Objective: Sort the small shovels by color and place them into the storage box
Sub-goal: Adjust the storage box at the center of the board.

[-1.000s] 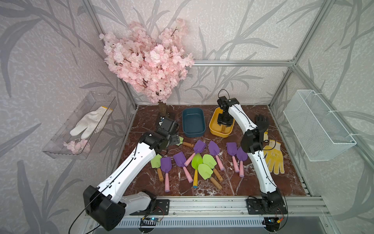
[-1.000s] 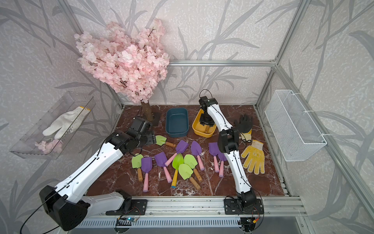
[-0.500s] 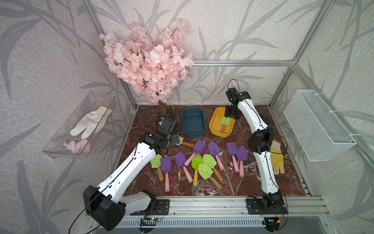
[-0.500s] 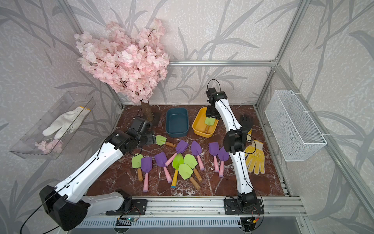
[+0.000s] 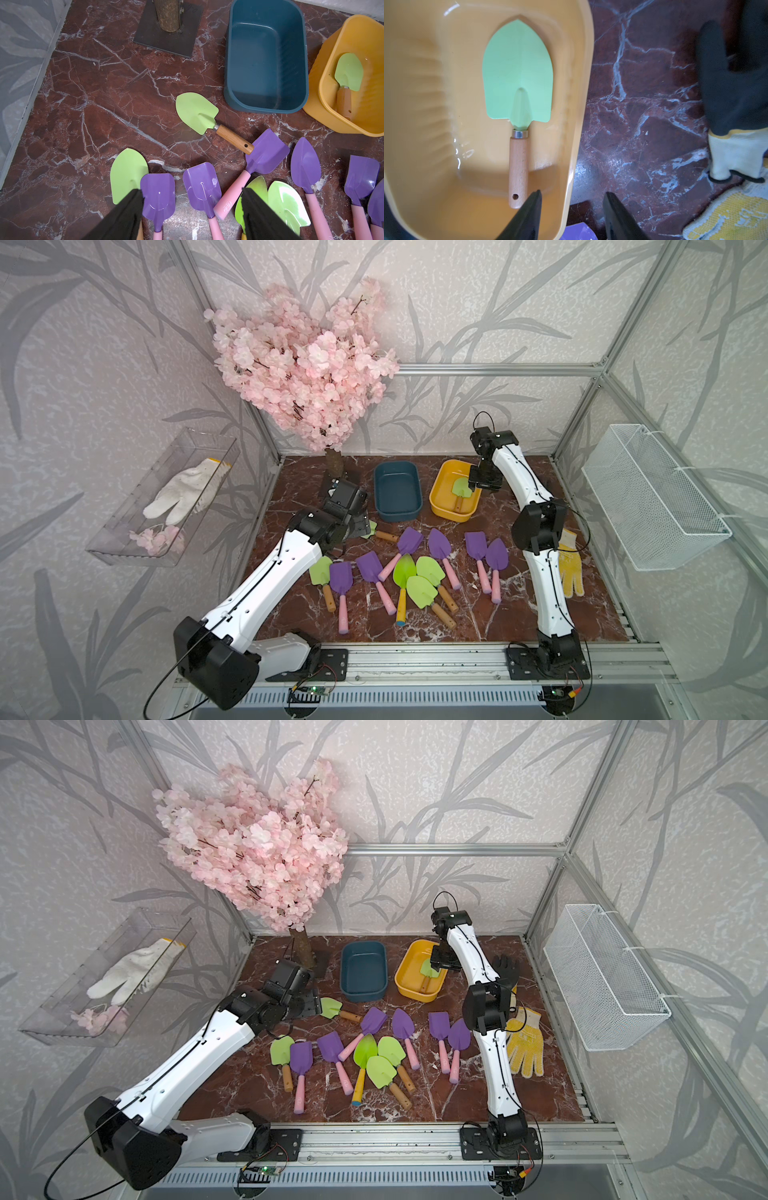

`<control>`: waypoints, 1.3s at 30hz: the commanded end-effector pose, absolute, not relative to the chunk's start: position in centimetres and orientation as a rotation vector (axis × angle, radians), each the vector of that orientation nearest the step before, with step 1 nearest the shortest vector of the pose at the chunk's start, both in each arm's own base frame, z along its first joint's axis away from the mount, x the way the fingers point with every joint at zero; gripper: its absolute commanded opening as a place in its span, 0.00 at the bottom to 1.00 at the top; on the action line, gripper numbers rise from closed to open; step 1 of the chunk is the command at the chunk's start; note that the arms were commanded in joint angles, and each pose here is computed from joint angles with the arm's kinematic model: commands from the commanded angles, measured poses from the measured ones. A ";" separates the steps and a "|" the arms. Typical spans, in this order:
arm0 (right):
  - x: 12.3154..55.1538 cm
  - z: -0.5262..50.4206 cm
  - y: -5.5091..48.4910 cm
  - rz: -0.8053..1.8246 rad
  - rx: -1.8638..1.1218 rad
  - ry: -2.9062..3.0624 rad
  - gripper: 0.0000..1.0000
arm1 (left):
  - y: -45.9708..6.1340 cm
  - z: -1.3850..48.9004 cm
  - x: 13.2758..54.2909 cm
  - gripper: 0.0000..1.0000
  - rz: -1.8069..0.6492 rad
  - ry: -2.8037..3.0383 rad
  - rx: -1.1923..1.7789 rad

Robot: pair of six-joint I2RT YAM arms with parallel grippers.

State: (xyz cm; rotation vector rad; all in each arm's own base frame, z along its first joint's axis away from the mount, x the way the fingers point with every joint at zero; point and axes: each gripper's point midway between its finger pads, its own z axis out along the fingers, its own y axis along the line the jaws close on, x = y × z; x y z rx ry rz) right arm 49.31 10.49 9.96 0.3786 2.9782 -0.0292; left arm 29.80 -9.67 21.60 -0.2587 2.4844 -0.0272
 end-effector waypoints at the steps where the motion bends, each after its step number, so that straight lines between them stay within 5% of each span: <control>1: 48.8 7.8 10.6 -0.030 0.357 3.041 0.53 | -10.1 22.8 30.2 0.78 -0.050 2.458 -0.251; 6: 48.4 5.9 10.9 -0.018 0.350 3.089 0.50 | -10.0 22.8 30.1 0.78 -0.051 2.457 -0.254; 27: 49.5 5.5 11.1 -0.040 0.157 3.060 0.09 | -9.7 22.6 29.5 0.78 -0.056 2.459 -0.267; 39: 49.6 5.2 11.9 -0.019 0.081 3.064 0.07 | -9.7 22.4 29.4 0.78 -0.062 2.460 -0.272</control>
